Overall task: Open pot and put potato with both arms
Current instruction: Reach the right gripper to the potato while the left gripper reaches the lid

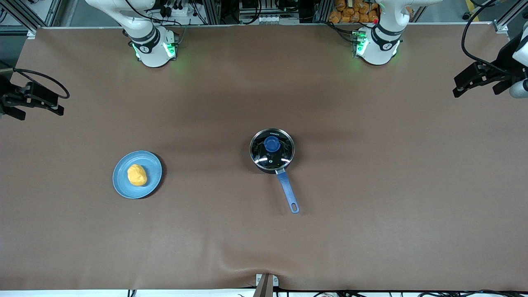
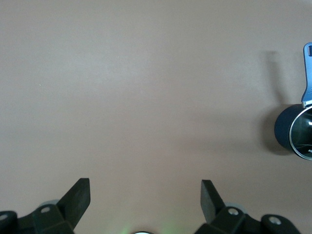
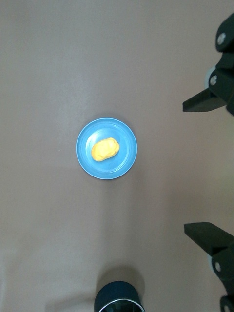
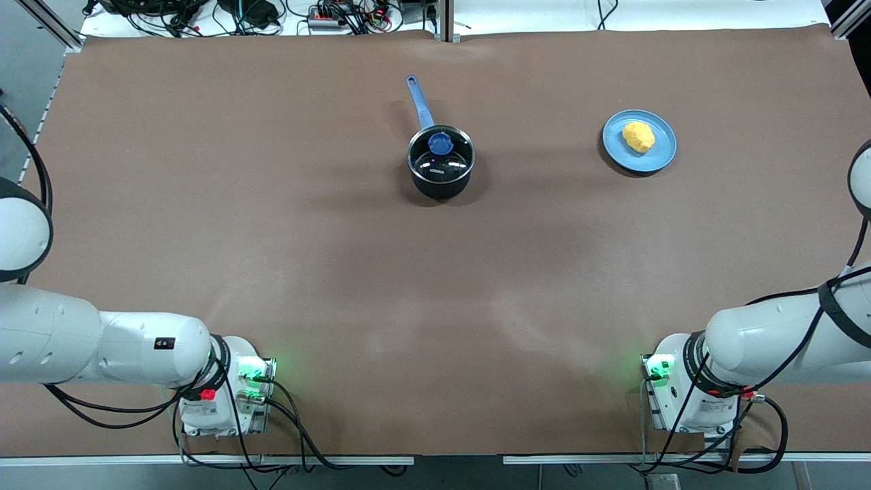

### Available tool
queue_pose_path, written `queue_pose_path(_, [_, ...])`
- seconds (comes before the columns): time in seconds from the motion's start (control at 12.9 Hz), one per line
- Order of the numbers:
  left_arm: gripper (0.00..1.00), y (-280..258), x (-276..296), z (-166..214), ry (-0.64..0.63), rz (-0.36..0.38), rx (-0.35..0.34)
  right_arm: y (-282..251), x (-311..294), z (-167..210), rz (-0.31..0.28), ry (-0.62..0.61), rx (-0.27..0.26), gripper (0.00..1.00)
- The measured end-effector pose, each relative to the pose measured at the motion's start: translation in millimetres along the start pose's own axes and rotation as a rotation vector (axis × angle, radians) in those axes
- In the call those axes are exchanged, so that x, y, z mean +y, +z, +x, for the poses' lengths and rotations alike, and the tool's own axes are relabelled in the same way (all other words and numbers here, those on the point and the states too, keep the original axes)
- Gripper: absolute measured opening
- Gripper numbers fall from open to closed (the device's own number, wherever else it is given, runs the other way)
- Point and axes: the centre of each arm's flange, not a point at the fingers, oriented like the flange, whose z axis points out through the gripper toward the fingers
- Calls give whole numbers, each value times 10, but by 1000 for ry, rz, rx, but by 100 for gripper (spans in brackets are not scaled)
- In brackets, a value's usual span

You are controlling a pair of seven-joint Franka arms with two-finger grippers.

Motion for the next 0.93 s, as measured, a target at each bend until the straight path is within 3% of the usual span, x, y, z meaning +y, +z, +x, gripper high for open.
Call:
queue_pose_path(0.39, [100, -19, -13, -2, -2, 0, 1, -1, 22, -2, 0, -5, 0, 100])
queue_pose_path(0.93, [100, 12, 50, 7, 8, -7, -14, 123, -49, 29, 6, -152, -29, 100])
